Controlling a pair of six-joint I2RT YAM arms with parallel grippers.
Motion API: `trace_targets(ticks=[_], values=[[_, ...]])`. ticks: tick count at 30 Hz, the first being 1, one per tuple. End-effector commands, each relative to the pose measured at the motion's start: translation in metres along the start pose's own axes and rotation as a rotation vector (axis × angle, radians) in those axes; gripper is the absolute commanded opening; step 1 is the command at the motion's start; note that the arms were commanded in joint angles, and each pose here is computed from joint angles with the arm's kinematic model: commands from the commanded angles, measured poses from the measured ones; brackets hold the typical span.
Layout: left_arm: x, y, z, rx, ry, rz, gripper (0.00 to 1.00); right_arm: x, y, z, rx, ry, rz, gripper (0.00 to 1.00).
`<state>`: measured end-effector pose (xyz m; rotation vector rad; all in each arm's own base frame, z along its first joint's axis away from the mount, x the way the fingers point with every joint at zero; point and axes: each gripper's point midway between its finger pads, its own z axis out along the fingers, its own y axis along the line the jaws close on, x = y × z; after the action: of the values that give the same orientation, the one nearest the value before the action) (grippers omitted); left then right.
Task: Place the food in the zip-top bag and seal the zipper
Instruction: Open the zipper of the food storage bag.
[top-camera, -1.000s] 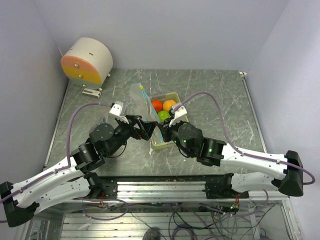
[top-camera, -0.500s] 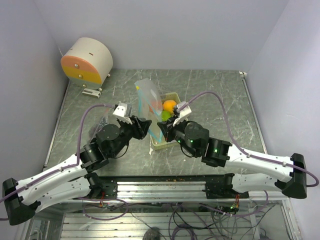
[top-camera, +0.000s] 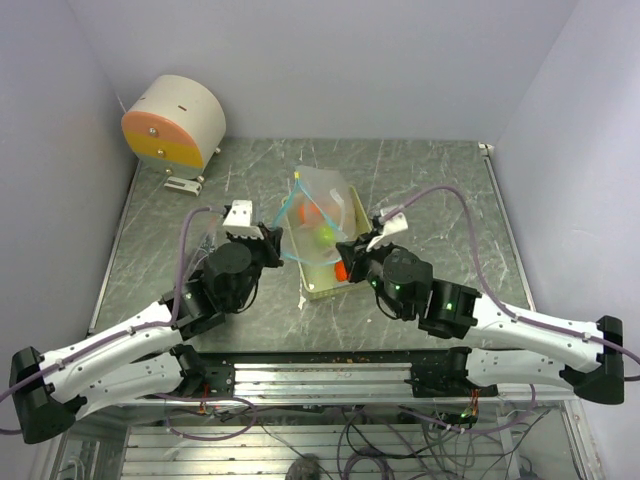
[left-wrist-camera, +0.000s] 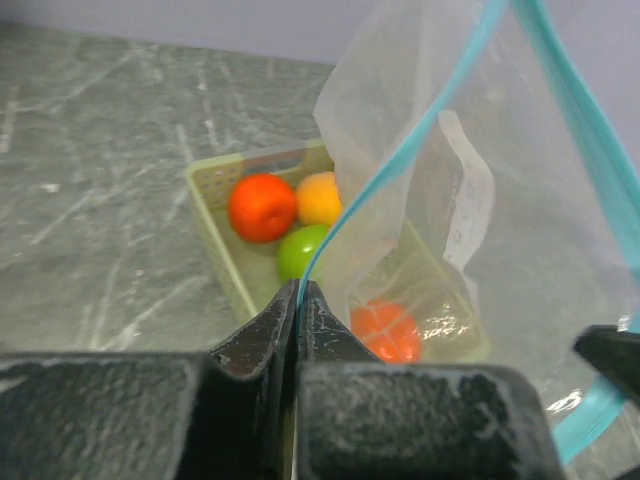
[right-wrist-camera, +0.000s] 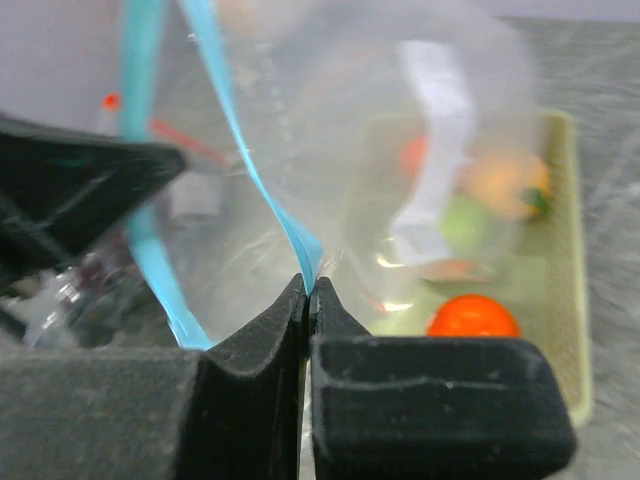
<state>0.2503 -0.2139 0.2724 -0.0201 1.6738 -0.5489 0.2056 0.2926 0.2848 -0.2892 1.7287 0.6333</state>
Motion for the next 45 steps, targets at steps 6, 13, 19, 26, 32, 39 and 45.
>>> trace_targets(ticks=[6,13,19,26,32,39,45], values=[[-0.055,0.047,-0.036,-0.247,-0.001,0.111,0.07,-0.01,-0.089,-0.019,0.539,-0.054,-0.009,0.0],[-0.089,0.062,-0.066,-0.281,0.02,0.194,0.07,0.048,-0.024,0.045,0.259,0.082,0.063,0.0],[-0.089,0.079,-0.078,-0.376,0.108,0.284,0.07,0.095,-0.036,0.088,0.328,0.258,0.109,0.0],[-0.031,0.063,-0.047,-0.3,0.178,0.277,0.07,0.08,-0.024,0.102,0.191,0.201,0.083,0.37],[-0.004,0.039,-0.028,-0.216,0.249,0.263,0.07,0.054,-0.01,0.116,0.131,0.125,0.03,0.48],[0.0,0.023,-0.027,-0.124,0.256,0.222,0.07,0.041,0.013,0.134,0.037,0.064,0.029,0.49],[0.003,0.023,-0.034,-0.097,0.271,0.208,0.07,0.033,0.009,0.149,0.1,0.028,0.025,0.48]])
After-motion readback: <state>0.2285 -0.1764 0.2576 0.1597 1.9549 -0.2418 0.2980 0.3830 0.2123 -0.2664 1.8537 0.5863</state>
